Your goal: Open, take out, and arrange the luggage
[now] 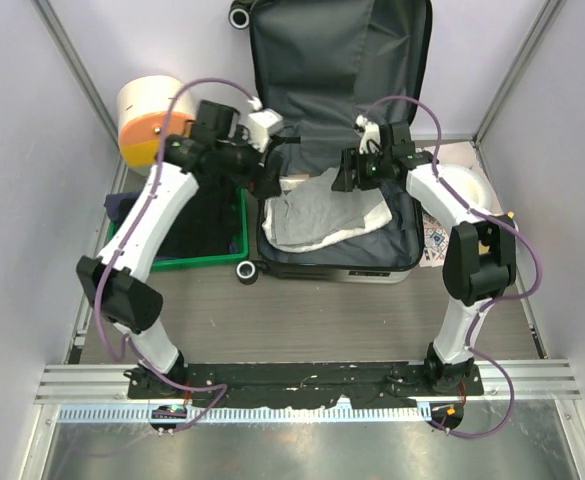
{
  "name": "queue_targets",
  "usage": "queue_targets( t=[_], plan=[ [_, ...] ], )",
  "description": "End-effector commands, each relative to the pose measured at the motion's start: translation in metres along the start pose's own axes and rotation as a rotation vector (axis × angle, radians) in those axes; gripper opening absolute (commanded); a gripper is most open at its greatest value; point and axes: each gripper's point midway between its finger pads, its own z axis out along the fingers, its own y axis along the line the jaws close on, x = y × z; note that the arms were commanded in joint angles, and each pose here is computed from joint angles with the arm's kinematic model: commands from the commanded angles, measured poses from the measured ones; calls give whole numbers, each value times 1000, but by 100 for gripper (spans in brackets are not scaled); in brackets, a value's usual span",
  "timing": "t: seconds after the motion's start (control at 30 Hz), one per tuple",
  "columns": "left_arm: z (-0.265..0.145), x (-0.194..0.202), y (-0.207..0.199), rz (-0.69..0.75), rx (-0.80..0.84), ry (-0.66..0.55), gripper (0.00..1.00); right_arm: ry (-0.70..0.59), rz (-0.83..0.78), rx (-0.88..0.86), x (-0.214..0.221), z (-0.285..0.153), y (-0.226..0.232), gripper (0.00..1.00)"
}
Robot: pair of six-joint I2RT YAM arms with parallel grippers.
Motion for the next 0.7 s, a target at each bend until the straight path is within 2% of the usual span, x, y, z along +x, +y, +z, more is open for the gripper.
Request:
queue_targets(
  t=[0.0, 0.27, 0.4, 0.67],
  plan=[
    [48, 20, -34, -136, 71, 85, 91, 81, -29, 55, 30, 13, -27, 64],
    [104, 45, -26, -223, 35, 187, 94, 81, -43, 38, 25, 29, -42, 65],
    [113, 60, -27, -203, -19, 257, 87, 78, -52, -16, 25, 15, -24, 62],
    [117, 79, -33, -381, -92, 273, 83, 68, -3, -33, 39, 6, -12, 60]
  ],
)
